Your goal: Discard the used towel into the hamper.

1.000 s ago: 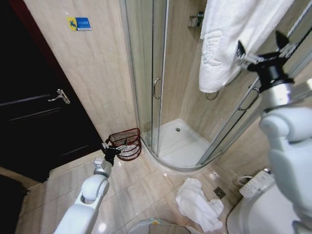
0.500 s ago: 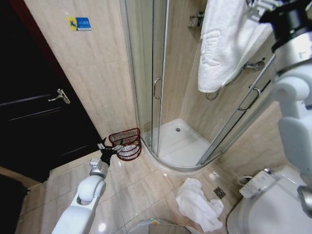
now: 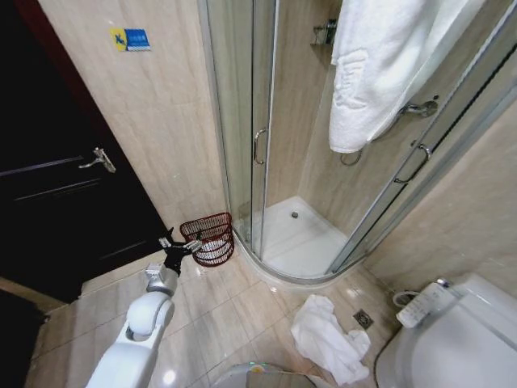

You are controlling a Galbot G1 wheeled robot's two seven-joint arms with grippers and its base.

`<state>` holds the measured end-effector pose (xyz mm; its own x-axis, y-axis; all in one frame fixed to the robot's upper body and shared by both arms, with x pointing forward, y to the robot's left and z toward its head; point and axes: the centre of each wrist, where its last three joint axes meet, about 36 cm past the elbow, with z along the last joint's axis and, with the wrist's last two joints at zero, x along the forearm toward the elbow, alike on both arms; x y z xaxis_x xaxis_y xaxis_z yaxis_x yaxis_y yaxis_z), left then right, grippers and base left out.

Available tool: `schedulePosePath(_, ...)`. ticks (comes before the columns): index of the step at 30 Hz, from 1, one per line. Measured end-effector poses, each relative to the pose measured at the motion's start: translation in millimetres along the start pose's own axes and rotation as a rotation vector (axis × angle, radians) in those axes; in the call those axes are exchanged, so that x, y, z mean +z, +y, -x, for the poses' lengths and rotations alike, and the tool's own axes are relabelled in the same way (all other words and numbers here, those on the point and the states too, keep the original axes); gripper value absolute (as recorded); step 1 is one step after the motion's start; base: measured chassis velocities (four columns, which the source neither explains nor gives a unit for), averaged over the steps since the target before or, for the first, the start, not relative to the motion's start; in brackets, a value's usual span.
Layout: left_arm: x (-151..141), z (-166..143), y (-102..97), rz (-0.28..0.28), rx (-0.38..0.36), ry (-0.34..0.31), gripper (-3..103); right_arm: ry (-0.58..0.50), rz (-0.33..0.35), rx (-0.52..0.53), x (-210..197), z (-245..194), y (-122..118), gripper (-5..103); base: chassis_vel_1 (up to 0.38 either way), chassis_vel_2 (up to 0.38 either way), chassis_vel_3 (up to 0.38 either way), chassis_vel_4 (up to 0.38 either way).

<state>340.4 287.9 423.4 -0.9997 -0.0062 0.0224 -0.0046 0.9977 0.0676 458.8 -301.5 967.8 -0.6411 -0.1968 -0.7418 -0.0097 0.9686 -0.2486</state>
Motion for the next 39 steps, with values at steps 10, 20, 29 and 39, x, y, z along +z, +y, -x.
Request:
schedulePosePath(10,1.9,-1.1,7.3,0.001,-0.020,-0.011,100,0.044,0.021,0.092,-29.3,56.4,21.5,100,0.000,0.000,0.000,0.000)
schedulePosePath(20,6.8,-3.2,14.8,-0.001,-0.043,-0.022,100,0.065,0.019,0.169,-54.7,91.7,45.7,101,0.000,0.000,0.000,0.000)
schedulePosePath(29,9.3,-5.6,19.6,-0.010,-0.056,-0.034,100,0.071,0.024,0.183,-55.1,92.0,52.5,72,0.000,0.000,0.000,0.000)
schedulePosePath(39,13.2,-6.7,16.4,-0.019,-0.057,-0.036,100,0.077,0.012,0.199,-49.1,85.2,42.6,33,0.000,0.000,0.000,0.000)
